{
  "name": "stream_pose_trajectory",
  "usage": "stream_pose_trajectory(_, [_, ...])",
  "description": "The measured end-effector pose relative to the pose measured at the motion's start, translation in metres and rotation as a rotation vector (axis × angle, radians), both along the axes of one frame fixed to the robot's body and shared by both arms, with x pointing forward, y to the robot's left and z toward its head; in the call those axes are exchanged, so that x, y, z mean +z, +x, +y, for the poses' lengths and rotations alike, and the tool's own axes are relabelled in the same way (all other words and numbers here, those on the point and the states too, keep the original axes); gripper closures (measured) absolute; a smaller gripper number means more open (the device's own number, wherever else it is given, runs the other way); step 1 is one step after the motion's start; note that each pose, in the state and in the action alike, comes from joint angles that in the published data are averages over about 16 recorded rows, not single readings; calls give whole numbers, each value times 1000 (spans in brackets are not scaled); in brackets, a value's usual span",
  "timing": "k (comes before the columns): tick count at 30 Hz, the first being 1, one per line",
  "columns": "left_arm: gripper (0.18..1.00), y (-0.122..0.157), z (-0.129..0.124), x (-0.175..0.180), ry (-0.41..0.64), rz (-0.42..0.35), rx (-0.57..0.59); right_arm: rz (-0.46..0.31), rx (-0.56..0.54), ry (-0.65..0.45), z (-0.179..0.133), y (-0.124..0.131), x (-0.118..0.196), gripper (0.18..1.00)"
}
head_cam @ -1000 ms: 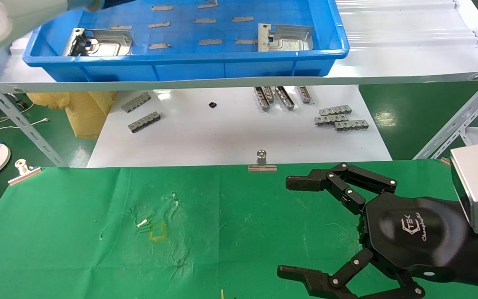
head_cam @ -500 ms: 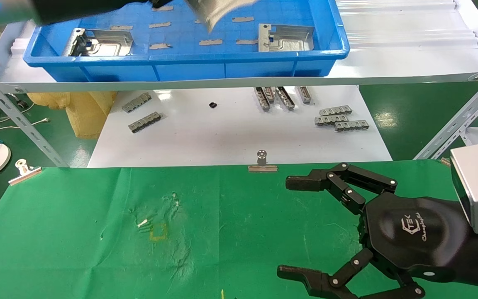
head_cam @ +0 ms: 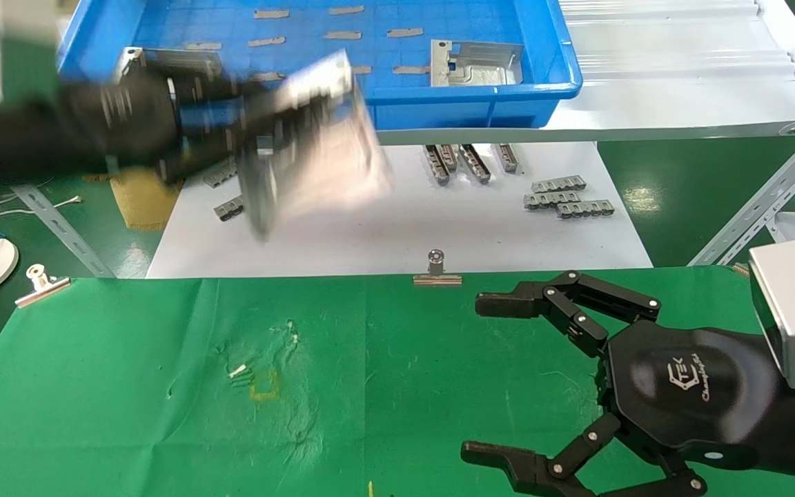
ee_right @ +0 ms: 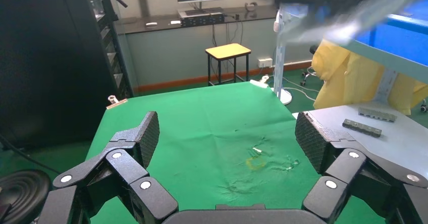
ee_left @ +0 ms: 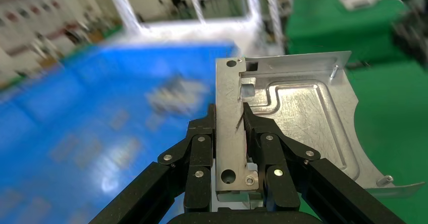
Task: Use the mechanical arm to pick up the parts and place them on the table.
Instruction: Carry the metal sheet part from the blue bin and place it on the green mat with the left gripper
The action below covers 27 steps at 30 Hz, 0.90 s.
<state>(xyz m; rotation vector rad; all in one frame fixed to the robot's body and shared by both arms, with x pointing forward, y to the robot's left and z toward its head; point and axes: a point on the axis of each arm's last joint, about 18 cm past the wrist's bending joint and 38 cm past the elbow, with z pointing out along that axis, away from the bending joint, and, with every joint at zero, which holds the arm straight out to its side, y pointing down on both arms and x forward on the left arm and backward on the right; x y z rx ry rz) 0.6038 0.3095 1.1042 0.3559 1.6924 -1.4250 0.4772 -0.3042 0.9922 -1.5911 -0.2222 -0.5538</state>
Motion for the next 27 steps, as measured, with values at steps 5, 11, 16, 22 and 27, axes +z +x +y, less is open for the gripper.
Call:
stream_pose_trajectory(5, [906,10,5,-52,137,22,28,0,0,0,0,0,0,179])
stream_pose_trajectory(11, [906,26,7,-109,321,21,58,0,0,0,0,0,0,179])
stream_pose_trajectory(16, [906,38,10,-138,415,17,84,0,0,0,0,0,0,179])
stream_pose_trajectory(22, [906,47,20,-156,473,15,121,0,0,0,0,0,0,179])
stream_pose_trajectory(27, [907,52,30,-161,493,11,158,0,0,0,0,0,0,179])
